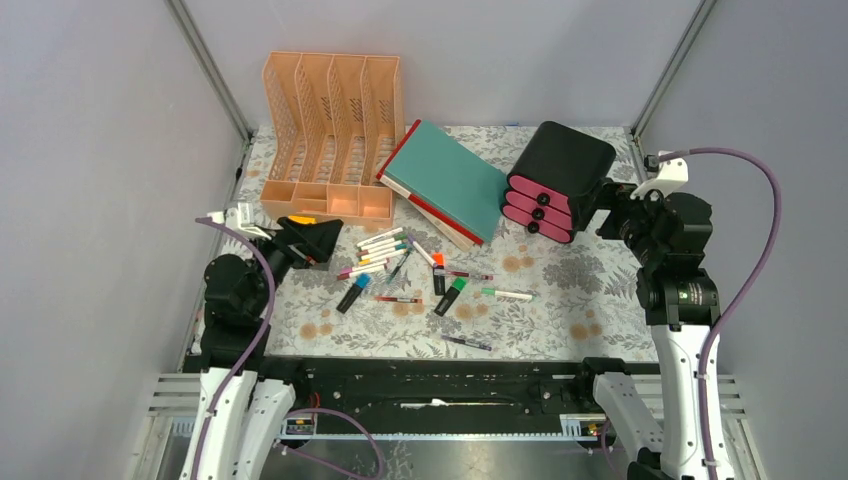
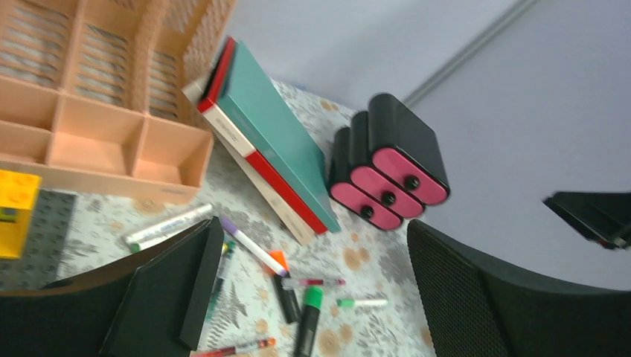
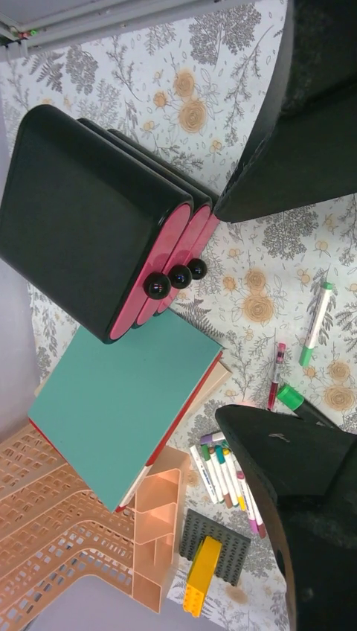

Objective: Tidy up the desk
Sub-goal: Pick up the folder from the center of the board.

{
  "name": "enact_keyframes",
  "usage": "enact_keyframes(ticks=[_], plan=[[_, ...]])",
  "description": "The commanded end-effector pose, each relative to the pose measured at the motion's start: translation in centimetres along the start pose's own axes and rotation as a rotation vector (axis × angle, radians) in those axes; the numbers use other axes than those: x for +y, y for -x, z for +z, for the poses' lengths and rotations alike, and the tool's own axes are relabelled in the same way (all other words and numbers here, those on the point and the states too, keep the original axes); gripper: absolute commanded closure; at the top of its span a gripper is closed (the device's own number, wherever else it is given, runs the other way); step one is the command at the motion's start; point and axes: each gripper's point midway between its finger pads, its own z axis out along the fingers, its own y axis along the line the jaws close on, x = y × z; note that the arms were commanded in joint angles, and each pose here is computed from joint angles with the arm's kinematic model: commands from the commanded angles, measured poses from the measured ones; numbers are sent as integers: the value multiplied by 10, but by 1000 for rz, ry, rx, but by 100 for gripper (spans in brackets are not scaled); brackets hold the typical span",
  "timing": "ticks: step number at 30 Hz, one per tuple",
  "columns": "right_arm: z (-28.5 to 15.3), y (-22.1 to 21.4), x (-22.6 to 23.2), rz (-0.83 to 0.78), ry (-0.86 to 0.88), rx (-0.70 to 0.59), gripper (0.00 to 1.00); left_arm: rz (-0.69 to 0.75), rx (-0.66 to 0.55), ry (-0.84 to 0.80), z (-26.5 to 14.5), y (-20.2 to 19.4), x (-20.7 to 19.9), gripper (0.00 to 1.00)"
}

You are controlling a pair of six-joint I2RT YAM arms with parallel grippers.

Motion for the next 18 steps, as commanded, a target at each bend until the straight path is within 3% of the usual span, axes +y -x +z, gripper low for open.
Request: enact_keyframes(ticks=[1,8,14,18], plan=[[4,5,5,22,23,-17,0,-97,75,-170,3,-17,-26,1],[13,-16,23,-77,188,37,0,-219,168,-283,14,-44,-32,1],[-4,-72,75,-374,705,123,0,-238,194,-299,27,-55,-35,1],[-8,-94,81,-399,831,170,0,-235,193,-286,38,-65,-41,1]])
